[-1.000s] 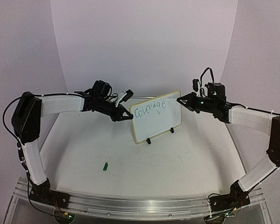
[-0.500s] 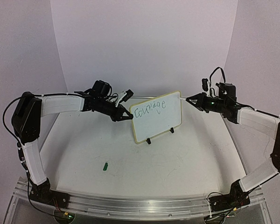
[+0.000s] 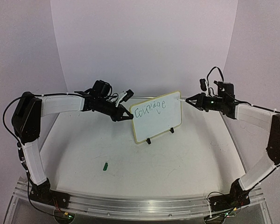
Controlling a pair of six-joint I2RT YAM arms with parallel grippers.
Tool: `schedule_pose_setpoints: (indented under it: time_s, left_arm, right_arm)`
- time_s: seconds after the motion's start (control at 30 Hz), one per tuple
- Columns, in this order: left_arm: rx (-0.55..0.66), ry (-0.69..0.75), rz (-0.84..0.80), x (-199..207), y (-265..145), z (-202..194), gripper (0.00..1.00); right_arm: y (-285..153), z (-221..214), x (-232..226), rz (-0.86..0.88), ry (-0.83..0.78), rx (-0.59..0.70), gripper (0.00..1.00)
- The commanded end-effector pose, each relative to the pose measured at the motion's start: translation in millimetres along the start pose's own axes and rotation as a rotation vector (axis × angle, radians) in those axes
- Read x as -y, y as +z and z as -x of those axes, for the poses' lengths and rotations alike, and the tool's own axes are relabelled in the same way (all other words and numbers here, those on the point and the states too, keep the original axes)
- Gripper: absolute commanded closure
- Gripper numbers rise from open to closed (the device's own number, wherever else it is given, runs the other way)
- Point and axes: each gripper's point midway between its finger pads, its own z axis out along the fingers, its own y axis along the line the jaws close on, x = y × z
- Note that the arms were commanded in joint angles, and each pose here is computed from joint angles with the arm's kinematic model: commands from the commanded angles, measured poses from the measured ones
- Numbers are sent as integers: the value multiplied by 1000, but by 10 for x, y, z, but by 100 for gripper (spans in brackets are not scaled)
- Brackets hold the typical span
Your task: Write a sentence on the whiteboard
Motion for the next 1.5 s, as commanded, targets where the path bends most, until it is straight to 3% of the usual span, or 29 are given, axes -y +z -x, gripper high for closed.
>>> schedule_pose_setpoints:
  time_s: [0.0,0.83,1.47]
  left_arm:
    - [-30,4,-29,90,47,-33,100]
    - [-43,-8,-34,58,104,-92,100]
    - [-46,-11,-37,56,113,-105,100]
  right_arm:
    - [91,242,-38,21,-51,31,100]
    - [547,100,97,91,0,-78,100]
    - [418,280,246,-60,31,38,100]
